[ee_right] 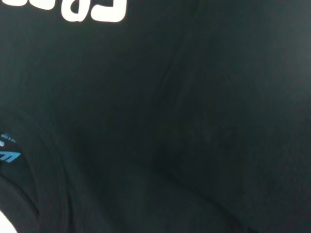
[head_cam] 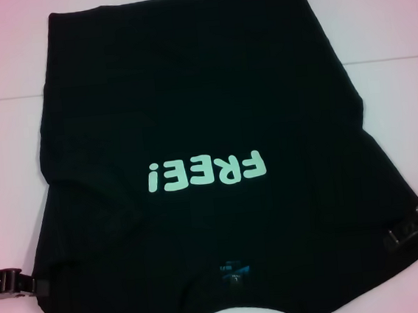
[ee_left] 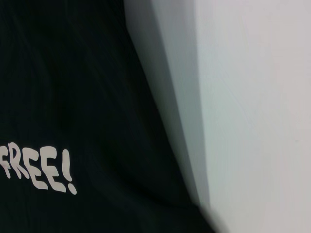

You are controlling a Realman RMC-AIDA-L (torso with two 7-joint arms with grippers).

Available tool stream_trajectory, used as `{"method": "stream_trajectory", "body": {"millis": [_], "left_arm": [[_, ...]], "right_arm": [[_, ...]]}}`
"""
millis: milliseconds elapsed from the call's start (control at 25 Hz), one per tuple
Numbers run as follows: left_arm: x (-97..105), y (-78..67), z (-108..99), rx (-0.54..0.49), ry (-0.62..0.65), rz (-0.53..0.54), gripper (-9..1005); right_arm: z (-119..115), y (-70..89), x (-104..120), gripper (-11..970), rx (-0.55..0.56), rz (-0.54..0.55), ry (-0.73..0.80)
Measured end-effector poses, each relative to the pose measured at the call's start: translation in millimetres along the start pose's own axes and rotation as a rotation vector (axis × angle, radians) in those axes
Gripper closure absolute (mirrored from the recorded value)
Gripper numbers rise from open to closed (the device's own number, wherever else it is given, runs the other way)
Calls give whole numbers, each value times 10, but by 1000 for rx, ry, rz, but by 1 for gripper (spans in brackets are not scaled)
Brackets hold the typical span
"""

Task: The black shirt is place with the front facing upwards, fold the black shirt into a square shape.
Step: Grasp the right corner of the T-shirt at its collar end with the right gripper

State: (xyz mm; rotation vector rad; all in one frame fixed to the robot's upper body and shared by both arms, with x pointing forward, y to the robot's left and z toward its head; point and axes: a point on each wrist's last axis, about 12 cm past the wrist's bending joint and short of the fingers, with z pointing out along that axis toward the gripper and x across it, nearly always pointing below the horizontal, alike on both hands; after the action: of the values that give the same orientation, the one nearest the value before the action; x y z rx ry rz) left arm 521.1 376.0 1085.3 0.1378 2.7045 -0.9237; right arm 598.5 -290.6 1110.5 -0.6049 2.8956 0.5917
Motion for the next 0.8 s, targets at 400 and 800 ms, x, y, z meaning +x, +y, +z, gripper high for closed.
{"method": "stream_trajectory", "body": {"millis": [400,800], "left_arm": [[-6,-1,-3,-1,0,1,997],[-21,-9,-1,0,-1,5,997]], "right_arm": [[40,64,-8,96,-27,-24,15],[58,96,-18,128,-51,-32,14]]}}
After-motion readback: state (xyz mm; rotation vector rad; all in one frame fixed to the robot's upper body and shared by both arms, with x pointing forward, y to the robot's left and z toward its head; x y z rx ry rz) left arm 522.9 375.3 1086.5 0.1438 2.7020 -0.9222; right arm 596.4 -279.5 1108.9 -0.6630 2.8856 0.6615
